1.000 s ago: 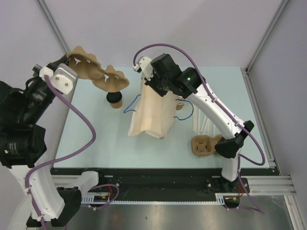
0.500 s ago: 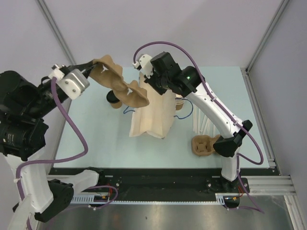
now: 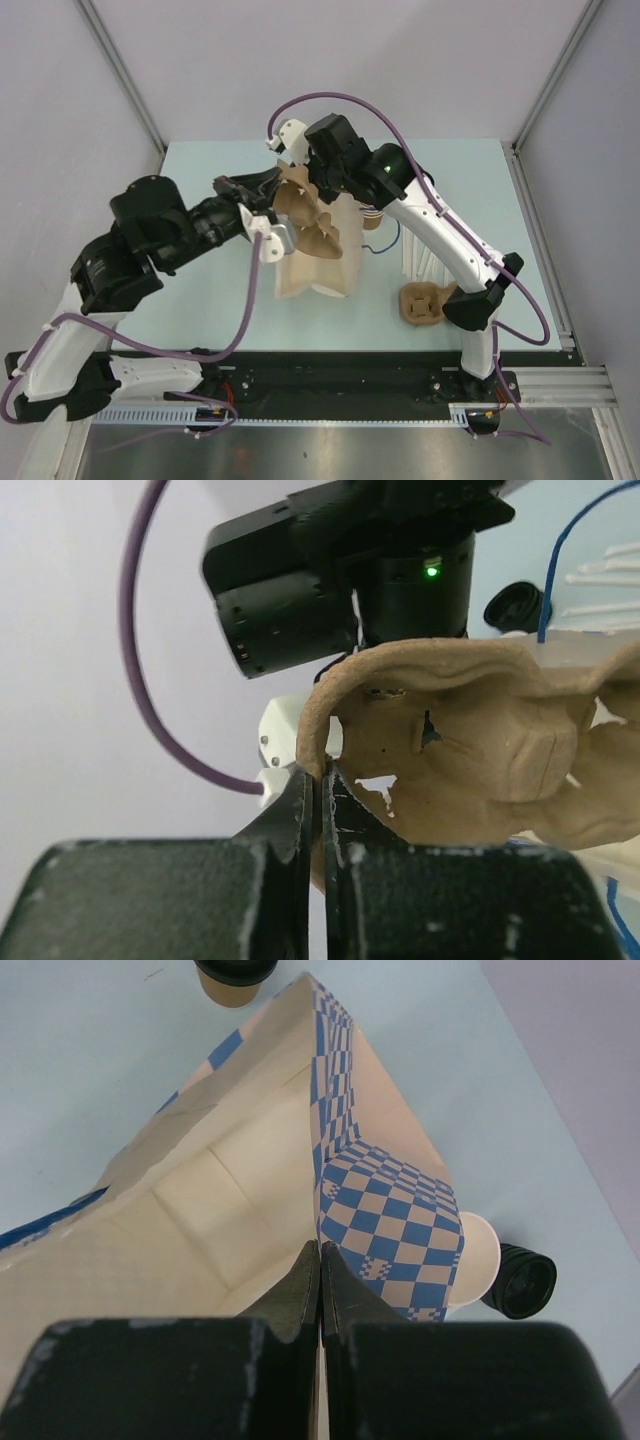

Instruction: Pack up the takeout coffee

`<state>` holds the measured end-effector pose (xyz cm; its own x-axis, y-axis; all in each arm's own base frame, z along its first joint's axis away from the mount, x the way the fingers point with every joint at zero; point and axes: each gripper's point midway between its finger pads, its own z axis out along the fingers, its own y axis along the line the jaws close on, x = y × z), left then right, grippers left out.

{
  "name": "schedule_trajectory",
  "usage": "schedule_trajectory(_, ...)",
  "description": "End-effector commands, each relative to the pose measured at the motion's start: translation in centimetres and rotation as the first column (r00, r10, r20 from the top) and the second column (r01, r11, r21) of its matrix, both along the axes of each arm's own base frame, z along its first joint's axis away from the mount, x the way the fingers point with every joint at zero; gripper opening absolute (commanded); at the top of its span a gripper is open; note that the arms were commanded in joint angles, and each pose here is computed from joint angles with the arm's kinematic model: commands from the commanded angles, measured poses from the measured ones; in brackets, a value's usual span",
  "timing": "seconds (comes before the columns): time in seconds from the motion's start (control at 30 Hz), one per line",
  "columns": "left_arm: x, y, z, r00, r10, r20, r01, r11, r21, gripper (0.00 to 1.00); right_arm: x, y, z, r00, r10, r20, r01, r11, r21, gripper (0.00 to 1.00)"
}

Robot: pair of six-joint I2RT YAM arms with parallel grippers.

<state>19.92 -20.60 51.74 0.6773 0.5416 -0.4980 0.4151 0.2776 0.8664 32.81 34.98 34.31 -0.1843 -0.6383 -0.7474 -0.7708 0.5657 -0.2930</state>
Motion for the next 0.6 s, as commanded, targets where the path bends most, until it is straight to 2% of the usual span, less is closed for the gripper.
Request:
schedule_trajectory(0.0,1.1,0.9,1.9,0.986,0.127,0.112,-0.127,0.992,-0.005,0.00,0.0,0.3,1.7,1.000,-0.004,0.026,0.003,0.999,0.045,0.00)
schedule_trajectory(0.13,0.7,-0.2,1.7,0.979,0.135,0.154,-0.140,0.990,0.025,0.00,-0.1,0.4,2.1,1.000,-0.002,0.030,0.000,0.998,0.055,0.00)
schedule_trajectory(0.17,1.1,0.0,1.0,0.967,0.175,0.183,-0.190,0.979,0.068,0.00,-0.3,0.6,2.2,1.000,0.003,0.030,-0.005,0.998,0.059,0.00)
schedule_trajectory(0.23,0.5,-0.8,0.6,0.961,0.166,0.222,-0.190,0.977,0.093,0.00,-0.3,0.8,2.1,1.000,0.005,0.031,-0.007,0.998,0.056,0.00)
schedule_trajectory(0.27,0.9,-0.8,-0.8,0.947,0.194,0.258,-0.238,0.959,0.151,0.00,-0.3,0.8,2.1,0.999,0.006,0.032,-0.008,0.998,0.057,0.00)
schedule_trajectory(0.33,0.4,-1.1,-0.9,0.935,0.200,0.293,-0.249,0.958,0.142,0.00,-0.3,0.9,2.3,0.999,0.003,0.038,-0.006,0.998,0.065,0.00)
schedule_trajectory(0.37,0.5,-1.4,-2.1,0.930,0.202,0.306,-0.265,0.947,0.180,0.00,-0.2,1.0,2.2,0.999,0.003,0.037,-0.006,0.998,0.064,0.00)
schedule_trajectory(0.57,0.1,-2.4,-4.5,0.948,0.211,0.238,-0.267,0.935,0.235,0.00,-0.5,1.2,2.4,0.999,0.009,0.037,-0.011,0.998,0.070,0.00)
